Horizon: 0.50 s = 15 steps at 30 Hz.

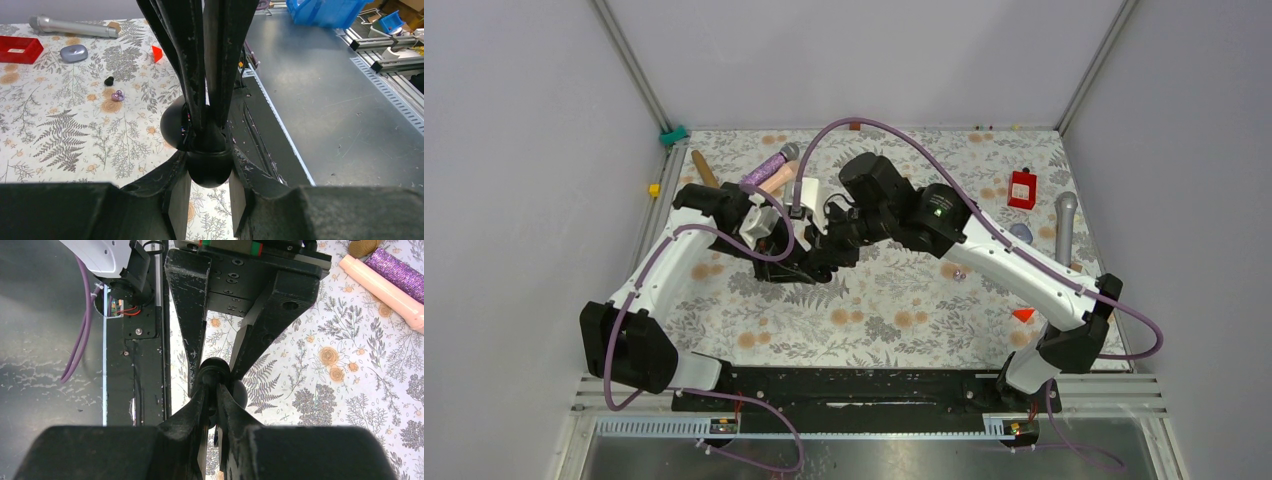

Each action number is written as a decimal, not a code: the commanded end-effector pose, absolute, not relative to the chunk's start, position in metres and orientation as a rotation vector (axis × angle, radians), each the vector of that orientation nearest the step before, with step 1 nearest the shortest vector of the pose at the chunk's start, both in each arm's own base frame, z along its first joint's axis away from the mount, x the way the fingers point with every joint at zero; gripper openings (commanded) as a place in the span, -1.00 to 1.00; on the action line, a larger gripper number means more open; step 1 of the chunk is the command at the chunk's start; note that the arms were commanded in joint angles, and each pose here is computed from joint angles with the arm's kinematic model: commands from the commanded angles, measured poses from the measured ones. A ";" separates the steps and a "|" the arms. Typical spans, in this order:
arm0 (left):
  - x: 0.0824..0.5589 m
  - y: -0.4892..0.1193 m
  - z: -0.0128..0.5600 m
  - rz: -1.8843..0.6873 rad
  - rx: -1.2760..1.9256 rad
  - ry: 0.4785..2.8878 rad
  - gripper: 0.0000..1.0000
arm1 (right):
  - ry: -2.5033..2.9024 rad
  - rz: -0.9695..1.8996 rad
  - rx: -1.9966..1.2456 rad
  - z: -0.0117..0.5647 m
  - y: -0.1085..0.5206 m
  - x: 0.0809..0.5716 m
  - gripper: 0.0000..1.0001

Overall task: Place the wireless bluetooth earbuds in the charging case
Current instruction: Place the earbud in the charging case.

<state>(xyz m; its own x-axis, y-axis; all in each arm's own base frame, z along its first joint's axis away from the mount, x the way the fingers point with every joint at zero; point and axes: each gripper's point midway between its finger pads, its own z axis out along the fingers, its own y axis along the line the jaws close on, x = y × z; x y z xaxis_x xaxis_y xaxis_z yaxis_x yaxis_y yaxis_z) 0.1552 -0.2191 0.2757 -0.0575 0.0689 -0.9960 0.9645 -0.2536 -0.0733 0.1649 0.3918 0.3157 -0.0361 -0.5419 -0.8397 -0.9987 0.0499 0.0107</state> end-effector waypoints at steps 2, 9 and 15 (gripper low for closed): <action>0.151 -0.222 0.317 -1.455 1.299 1.059 -1.00 | 1.645 0.839 -1.583 0.313 0.399 0.166 -1.00; 0.152 -0.220 0.318 -1.448 1.295 1.062 -1.00 | 1.658 0.771 -1.566 0.309 0.402 0.168 -0.97; 0.153 -0.219 0.319 -1.442 1.287 1.067 -1.00 | 1.642 0.743 -1.589 0.313 0.403 0.164 -0.76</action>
